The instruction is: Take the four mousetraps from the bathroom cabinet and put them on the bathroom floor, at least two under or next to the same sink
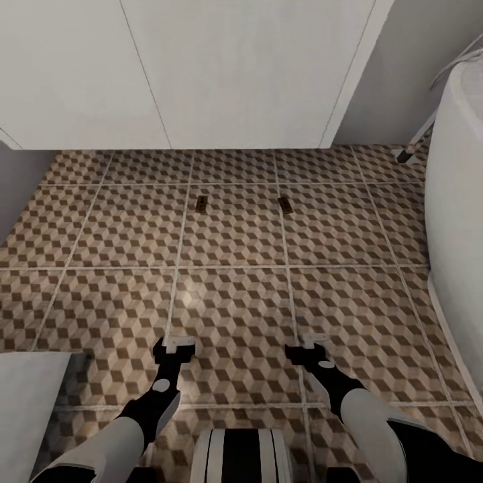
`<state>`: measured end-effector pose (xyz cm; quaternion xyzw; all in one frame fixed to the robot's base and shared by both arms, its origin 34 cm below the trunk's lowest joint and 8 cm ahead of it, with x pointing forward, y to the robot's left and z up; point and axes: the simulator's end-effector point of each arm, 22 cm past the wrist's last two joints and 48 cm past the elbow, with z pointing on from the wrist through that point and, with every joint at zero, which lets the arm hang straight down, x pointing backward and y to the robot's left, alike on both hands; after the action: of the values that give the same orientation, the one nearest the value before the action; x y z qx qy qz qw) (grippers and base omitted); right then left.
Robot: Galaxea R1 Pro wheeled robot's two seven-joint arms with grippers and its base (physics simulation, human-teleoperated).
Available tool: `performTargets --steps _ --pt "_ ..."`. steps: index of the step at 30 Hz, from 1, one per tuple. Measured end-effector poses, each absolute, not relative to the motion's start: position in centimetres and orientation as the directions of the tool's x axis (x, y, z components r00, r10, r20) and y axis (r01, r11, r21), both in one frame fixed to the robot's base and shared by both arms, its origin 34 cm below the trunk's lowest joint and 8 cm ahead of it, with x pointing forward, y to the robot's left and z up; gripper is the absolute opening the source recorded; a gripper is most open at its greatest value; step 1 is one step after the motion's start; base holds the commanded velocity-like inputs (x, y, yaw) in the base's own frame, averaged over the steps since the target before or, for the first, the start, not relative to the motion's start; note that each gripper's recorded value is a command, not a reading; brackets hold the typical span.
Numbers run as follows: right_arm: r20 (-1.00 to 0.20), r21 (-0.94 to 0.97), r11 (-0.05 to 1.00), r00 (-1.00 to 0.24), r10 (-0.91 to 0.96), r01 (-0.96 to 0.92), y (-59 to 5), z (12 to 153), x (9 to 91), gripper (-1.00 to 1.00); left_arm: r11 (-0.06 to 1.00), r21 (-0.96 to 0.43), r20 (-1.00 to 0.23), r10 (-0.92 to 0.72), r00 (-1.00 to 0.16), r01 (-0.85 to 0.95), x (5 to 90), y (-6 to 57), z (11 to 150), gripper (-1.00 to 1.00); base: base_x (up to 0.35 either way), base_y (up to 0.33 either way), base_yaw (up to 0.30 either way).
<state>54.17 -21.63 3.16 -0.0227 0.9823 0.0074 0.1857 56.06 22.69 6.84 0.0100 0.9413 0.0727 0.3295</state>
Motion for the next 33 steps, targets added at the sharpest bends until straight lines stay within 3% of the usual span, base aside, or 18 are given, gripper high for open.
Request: performTargets --steps 10,33 --pt "-0.364 0.007 0.999 -0.93 -0.041 -0.046 -21.6 3.18 54.16 1.0 0.989 0.143 -0.619 0.065 -0.783 -0.031 56.07 22.76 6.86 1.0 -0.237 0.0 0.0" --pt "-0.36 0.007 0.999 -0.932 -0.039 -0.045 -21.57 3.16 54.07 1.0 0.989 0.142 -0.617 0.065 -0.785 -0.029 55.93 22.68 6.8 1.0 -0.017 0.0 0.0"
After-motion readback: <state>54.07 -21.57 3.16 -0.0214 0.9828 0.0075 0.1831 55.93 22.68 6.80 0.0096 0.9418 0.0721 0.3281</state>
